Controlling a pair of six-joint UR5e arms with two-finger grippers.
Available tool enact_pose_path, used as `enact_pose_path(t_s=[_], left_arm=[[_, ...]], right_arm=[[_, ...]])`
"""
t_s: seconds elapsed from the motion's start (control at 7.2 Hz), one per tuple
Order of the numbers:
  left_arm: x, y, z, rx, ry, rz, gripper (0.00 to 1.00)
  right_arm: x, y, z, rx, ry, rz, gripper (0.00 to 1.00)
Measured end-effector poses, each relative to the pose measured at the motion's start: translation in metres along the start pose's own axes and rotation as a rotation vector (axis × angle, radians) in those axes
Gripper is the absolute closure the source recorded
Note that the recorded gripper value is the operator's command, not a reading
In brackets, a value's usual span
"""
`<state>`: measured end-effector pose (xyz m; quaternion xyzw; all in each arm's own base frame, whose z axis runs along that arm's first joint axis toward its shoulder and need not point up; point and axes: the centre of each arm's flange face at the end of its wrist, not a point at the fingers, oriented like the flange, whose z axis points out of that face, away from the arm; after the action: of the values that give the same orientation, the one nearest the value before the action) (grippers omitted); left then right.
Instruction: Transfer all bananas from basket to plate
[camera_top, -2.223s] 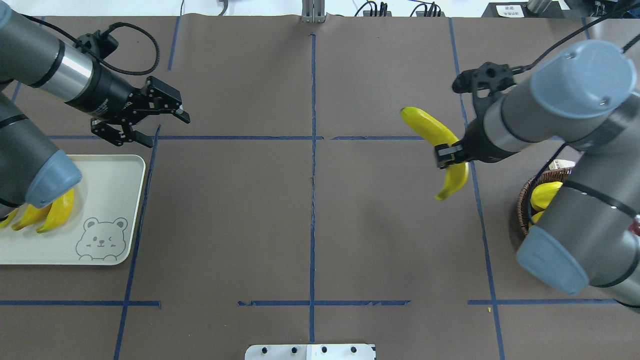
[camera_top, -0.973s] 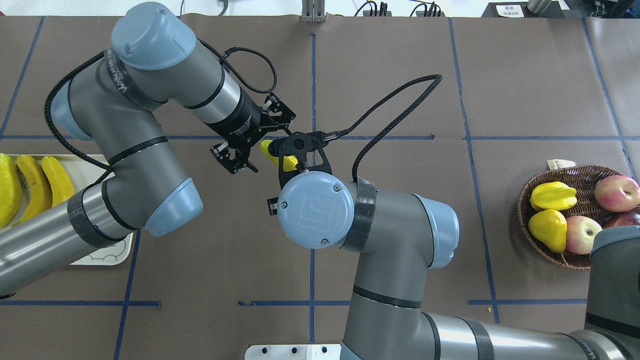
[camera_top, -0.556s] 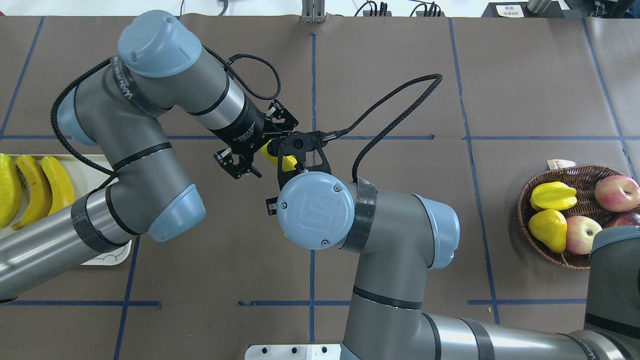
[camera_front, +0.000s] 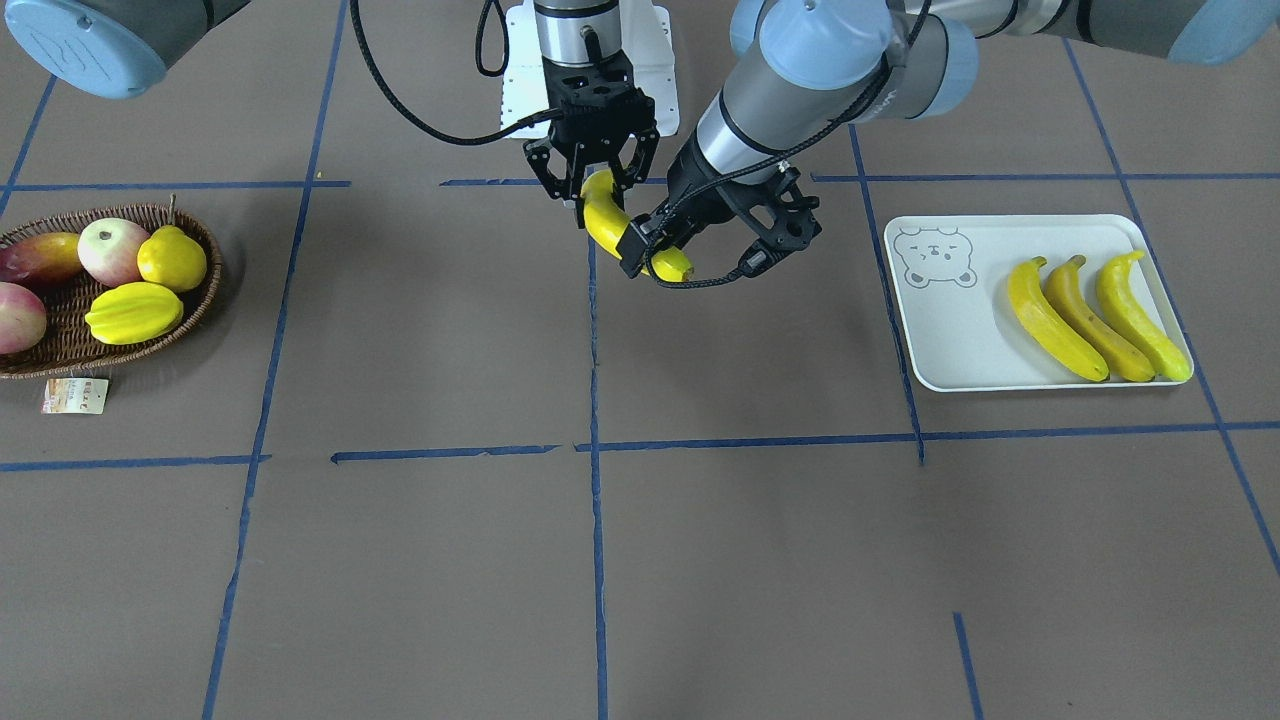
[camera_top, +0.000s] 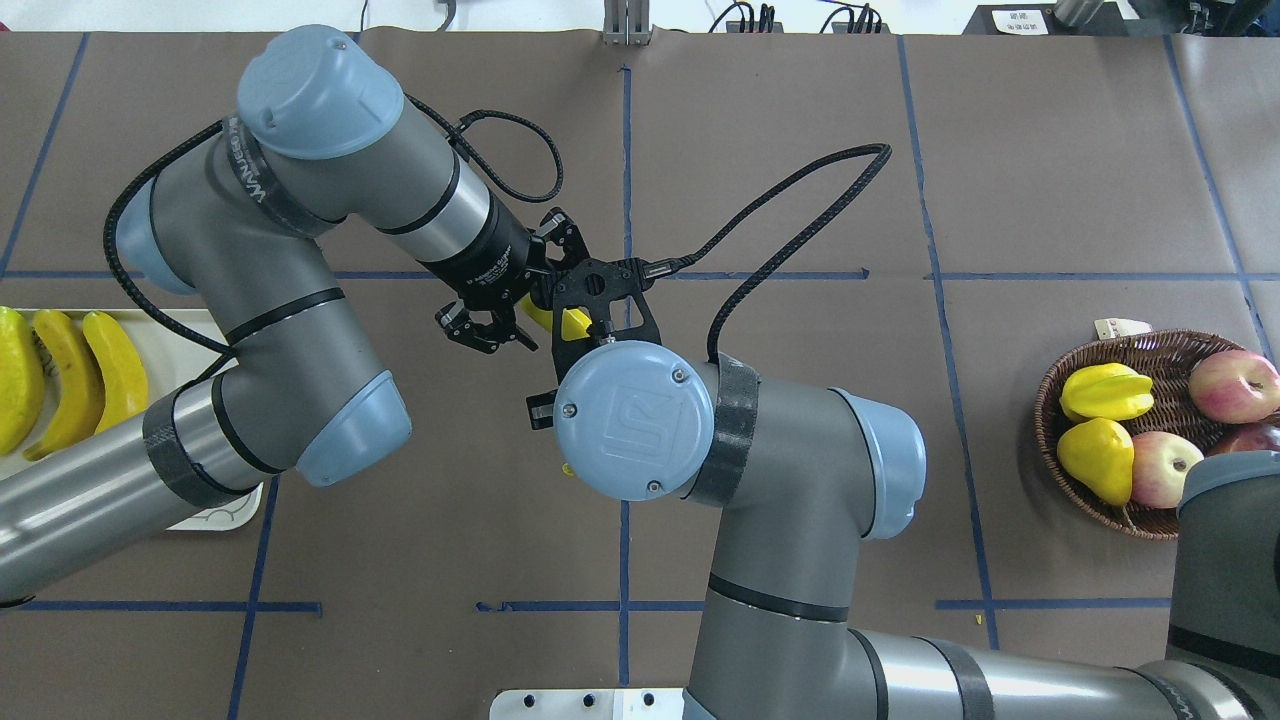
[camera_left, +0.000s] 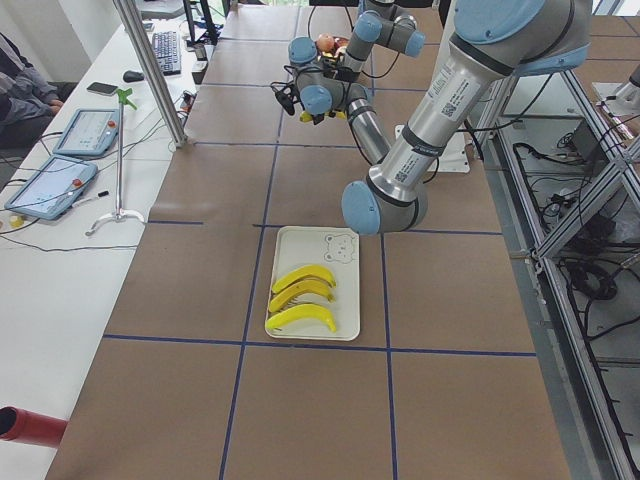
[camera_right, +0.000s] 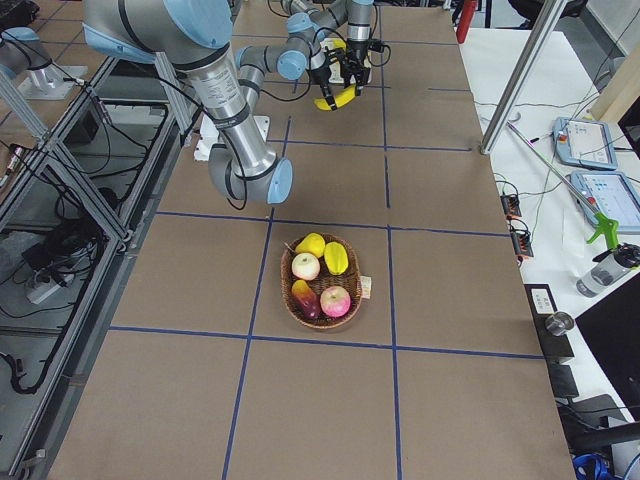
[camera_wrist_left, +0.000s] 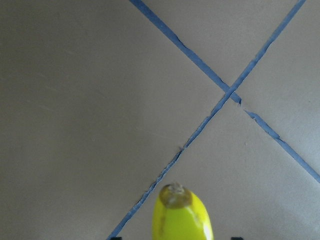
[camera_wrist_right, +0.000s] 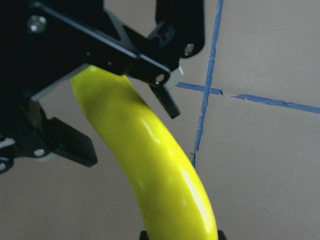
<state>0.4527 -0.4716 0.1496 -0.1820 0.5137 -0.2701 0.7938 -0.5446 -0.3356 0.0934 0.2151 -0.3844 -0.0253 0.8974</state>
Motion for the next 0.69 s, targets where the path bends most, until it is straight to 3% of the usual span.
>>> enact_pose_path(t_s=[0.14,0.28,0.69], left_arm=[[0.0,0.0,0.0,0.0,0.0,0.002,0.97],[0.0,0.001,-0.001,0.0,0.002,0.003,1.0],[-0.002,0.0,-0.004,0.001,0.003,0.001,1.0]], right_arm=[[-0.001,-0.001,-0.002,0.002,-0.004,0.0,0.37],[-0.002,-0.001,-0.003,0.001,-0.007,-0.003,0.01],[-0.001,0.0,-0.013,-0.003,-0.034,-0.012,0.01]])
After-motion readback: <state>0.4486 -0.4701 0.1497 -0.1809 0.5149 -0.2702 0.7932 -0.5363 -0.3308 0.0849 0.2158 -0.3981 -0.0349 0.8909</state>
